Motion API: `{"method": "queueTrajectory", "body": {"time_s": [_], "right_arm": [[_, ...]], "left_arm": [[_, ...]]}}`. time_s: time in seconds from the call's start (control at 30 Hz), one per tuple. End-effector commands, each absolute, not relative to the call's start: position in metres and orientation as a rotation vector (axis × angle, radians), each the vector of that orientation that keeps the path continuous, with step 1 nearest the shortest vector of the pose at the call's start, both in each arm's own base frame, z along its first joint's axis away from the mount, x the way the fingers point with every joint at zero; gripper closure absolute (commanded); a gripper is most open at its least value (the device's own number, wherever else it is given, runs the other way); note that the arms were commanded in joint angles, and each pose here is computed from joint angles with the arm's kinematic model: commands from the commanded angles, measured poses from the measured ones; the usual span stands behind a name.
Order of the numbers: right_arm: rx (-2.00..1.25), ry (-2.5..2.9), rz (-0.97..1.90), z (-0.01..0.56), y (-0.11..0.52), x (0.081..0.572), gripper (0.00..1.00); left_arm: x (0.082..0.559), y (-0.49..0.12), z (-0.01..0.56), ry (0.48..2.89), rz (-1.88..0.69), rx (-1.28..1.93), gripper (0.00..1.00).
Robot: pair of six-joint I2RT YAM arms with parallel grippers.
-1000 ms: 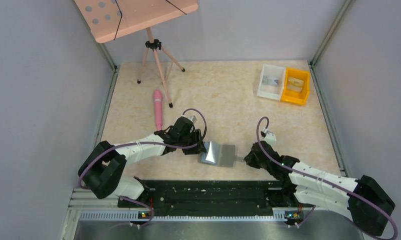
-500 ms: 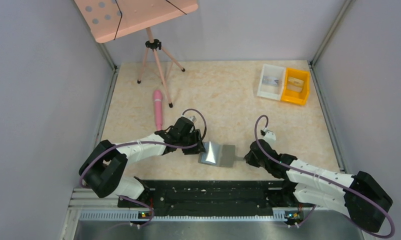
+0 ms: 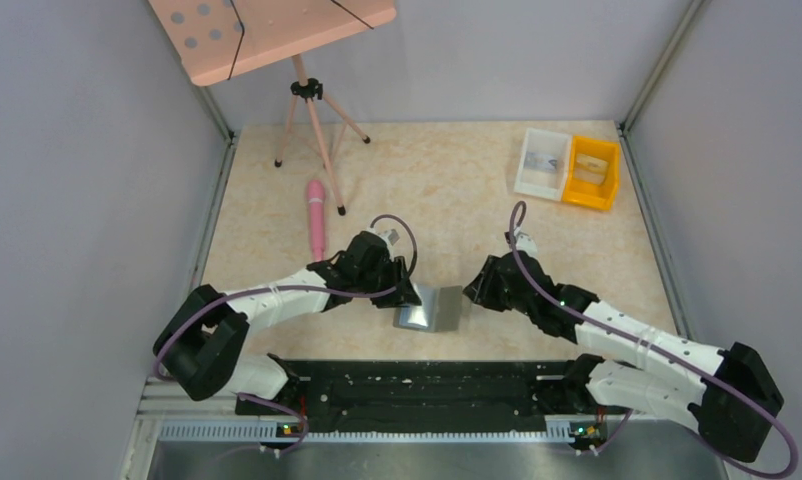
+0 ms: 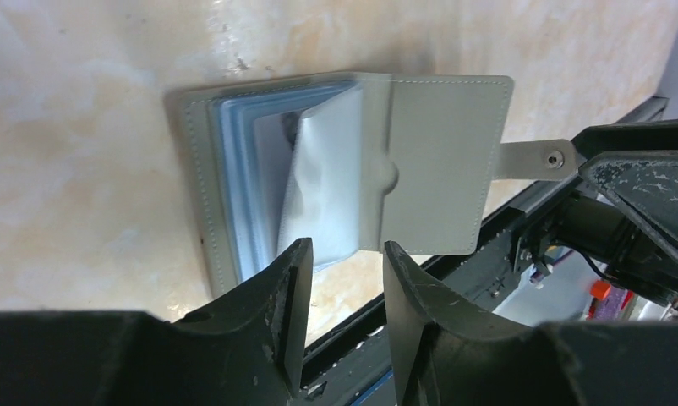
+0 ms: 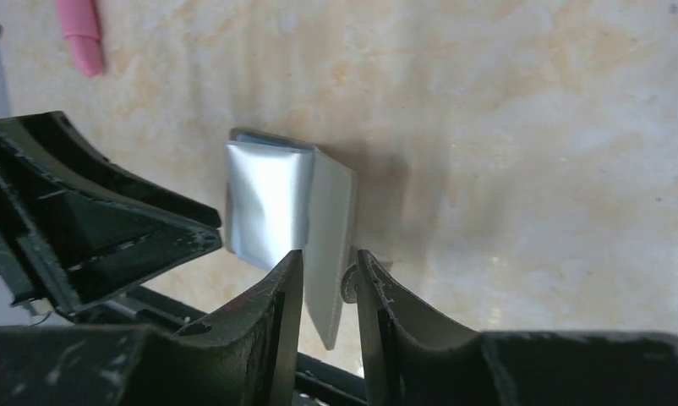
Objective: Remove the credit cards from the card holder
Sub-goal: Open the card holder at the center of the board.
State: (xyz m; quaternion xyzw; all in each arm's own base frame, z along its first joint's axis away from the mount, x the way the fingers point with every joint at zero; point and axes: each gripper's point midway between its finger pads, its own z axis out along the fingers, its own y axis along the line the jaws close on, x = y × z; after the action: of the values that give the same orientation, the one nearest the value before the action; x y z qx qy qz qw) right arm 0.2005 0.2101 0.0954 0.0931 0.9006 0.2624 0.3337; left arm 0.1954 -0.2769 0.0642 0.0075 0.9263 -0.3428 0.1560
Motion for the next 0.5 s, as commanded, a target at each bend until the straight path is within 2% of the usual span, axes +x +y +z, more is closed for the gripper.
{"method": "queueTrajectory", "body": {"time_s": [0.0,0.33,0.47], "right_arm": [[0.212,2.288,0.871,0.135,0.241,0.207,0.69],[0.176,2.250,0.974,0.163,0.269,0.209,0.59],[0.177,2.227,0.984,0.175,0.269,0.209,0.57]], "left_arm": [[0.198,-0.293,0.088,2.556,-1.109,0.078,0.59],[0.195,-0.294,0.085,2.549,-1.134,0.069,0.59],[0.196,-0.307,0.097,2.493,-1.228,0.084,0.59]]}}
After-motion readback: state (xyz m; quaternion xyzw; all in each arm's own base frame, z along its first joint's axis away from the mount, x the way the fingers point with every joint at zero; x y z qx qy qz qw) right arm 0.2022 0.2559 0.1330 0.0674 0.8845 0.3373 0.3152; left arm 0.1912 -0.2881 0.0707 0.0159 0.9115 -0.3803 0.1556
